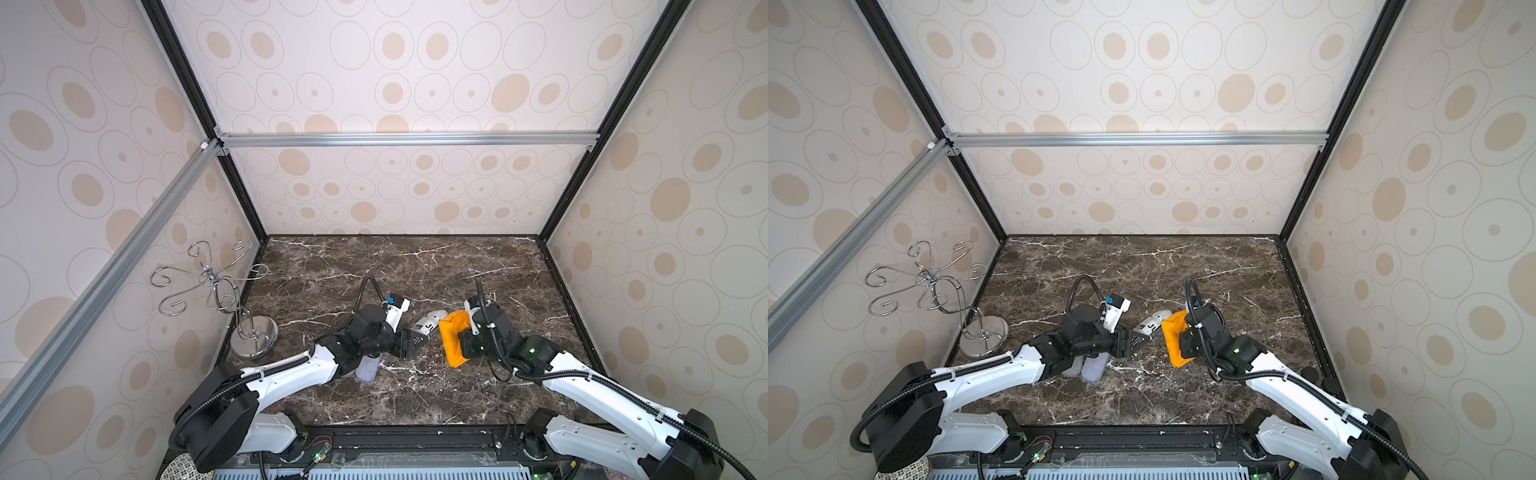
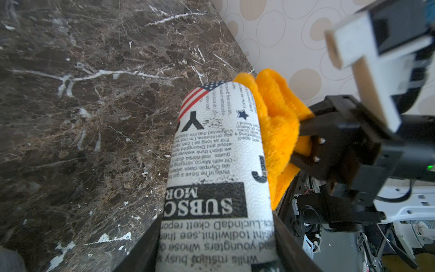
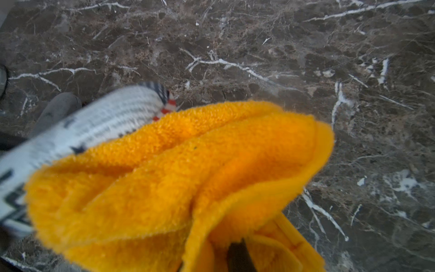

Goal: Wipe the eyeglass case
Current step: Wipe the dirt from the eyeglass case.

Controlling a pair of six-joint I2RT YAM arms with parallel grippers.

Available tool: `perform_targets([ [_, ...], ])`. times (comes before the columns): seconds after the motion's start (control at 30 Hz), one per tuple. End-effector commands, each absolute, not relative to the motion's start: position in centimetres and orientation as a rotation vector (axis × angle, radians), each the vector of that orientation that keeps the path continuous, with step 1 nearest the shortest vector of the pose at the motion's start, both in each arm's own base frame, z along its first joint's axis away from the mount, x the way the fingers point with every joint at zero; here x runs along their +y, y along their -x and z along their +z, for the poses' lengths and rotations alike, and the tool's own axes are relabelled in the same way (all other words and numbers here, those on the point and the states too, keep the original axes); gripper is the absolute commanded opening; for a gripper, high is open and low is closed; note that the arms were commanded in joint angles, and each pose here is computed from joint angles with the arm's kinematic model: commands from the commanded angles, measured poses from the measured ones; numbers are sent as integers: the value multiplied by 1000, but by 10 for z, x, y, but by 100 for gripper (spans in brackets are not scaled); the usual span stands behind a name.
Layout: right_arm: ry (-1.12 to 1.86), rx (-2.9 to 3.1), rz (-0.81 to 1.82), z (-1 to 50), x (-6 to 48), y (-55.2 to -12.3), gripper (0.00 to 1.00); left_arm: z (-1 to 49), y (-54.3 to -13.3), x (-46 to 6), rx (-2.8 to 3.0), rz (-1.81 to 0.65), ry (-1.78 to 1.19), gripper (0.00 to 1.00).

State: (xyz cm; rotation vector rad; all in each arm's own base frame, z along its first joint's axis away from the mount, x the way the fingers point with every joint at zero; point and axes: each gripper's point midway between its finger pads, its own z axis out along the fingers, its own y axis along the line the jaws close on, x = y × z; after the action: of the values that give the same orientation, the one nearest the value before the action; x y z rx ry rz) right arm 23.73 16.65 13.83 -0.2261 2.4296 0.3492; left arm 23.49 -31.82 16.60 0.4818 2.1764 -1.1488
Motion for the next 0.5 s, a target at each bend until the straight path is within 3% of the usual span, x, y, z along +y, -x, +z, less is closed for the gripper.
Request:
perform_targets([
  [0.0, 325, 2471, 418, 133, 172, -218, 0, 211, -247, -320, 2081, -1172, -474, 50],
  [0.23, 518, 2387, 589, 150, 208, -204, 0, 217, -246, -339, 2080, -1219, -593, 50],
  [0.47, 400, 2228, 665, 178, 213, -219, 0, 201, -236, -345, 2113, -1241, -669, 50],
])
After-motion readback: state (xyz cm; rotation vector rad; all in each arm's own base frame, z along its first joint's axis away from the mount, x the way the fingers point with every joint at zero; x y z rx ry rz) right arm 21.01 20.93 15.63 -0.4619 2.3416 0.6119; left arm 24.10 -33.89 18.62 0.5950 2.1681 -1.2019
